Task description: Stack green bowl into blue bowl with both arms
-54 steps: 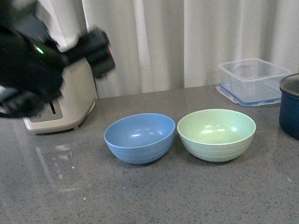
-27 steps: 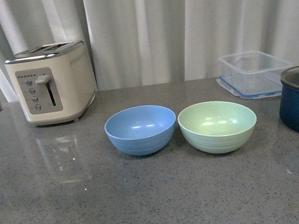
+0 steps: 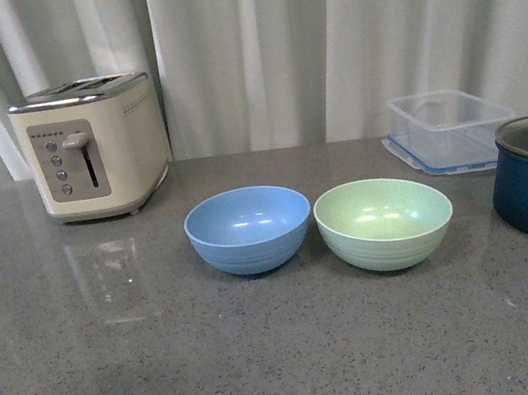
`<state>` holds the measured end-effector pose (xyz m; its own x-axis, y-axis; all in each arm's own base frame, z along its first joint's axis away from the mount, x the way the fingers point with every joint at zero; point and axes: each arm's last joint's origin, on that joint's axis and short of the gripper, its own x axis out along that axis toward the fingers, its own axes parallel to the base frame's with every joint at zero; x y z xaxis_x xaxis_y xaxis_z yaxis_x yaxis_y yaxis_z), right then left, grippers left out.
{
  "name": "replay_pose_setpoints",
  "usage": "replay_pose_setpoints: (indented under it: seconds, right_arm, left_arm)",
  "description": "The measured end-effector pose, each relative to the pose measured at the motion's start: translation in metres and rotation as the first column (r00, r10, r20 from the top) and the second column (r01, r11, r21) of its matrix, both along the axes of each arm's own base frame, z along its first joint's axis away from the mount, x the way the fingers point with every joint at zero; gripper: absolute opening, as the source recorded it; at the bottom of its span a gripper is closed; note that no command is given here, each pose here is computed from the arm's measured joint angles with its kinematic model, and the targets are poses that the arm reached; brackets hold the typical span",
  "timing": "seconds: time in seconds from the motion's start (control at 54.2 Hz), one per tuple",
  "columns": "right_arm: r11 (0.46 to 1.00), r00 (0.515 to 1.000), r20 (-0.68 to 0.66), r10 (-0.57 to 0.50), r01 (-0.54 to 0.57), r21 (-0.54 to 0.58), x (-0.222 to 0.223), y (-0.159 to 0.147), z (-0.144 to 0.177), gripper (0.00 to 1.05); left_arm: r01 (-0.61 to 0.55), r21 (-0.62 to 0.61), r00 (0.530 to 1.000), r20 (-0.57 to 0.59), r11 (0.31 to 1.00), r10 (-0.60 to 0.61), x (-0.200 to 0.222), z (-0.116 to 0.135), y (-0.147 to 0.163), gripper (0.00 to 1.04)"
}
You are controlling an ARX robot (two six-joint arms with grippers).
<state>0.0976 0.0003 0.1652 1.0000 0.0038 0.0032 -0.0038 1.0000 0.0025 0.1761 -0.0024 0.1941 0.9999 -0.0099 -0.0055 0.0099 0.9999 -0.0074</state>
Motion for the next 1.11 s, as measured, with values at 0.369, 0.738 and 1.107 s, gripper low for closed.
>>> replay_pose_setpoints:
  seconds: [0.369,0.738,1.107]
  right_arm:
    - [1.000,1.000,0.000,0.000,0.000,0.000,0.000,0.000,0.000,0.95]
    - [1.000,1.000,0.000,0.000,0.000,0.000,0.000,0.000,0.000,0.95]
    - [1.000,1.000,0.000,0.000,0.000,0.000,0.000,0.000,0.000,0.95]
  left_arm:
    - [-0.011,0.000,1.000,-0.003,1.000,0.011,-0.033,-0.017,0.002,0.04]
    - [-0.008,0.000,1.000,0.021,1.000,0.008,-0.048,-0.022,0.002,0.04]
    - [-0.008,-0.001,0.999,0.032,1.000,0.008,-0.060,-0.020,0.002,0.04]
